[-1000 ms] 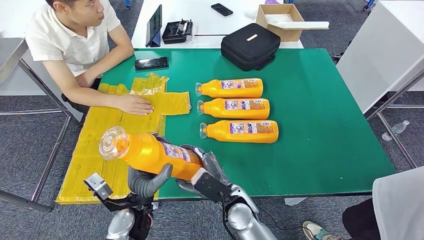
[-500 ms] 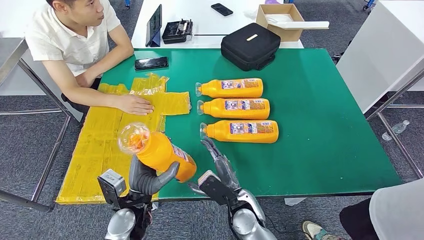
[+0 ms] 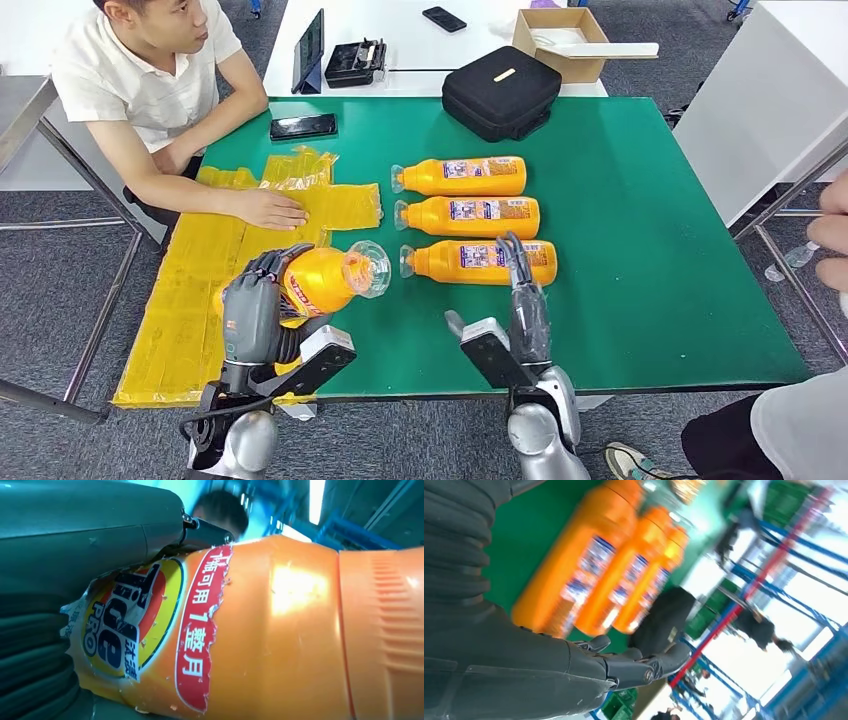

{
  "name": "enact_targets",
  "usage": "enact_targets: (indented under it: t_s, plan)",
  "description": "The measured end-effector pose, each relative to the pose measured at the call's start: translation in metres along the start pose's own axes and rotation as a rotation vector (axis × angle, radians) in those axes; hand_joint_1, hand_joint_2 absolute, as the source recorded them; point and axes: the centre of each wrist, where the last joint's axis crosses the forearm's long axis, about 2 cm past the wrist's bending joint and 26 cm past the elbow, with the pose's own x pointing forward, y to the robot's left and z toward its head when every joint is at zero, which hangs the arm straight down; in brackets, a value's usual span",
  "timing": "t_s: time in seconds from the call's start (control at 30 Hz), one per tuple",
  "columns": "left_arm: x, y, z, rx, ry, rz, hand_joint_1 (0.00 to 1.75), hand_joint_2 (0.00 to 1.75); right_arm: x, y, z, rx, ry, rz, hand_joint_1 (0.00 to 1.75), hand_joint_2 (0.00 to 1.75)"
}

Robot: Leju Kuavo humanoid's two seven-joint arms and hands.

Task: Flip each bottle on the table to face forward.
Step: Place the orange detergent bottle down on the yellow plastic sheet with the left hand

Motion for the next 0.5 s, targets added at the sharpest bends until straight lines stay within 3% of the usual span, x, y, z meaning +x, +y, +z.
enact_targets:
  t_s: [0.17,0.3,0.5]
  plan:
    - [-0.010,0.004,-0.008,0.003,0.009,-0.212,1.75,1.75,0.010,-0.016,-0.009,-0.083,-0.048,-0.082,0.00,1.75]
    - [-0.026,-0.008,-0.007,-0.093,-0.005,-0.412,1.75,1.75,0.011,-0.021,-0.011,-0.100,-0.072,-0.150,0.00,1.75]
    - [-0.048,-0.024,0.001,-0.198,0.023,-0.464,1.75,1.75,0.010,-0.023,-0.012,-0.106,-0.075,-0.169,0.00,1.75]
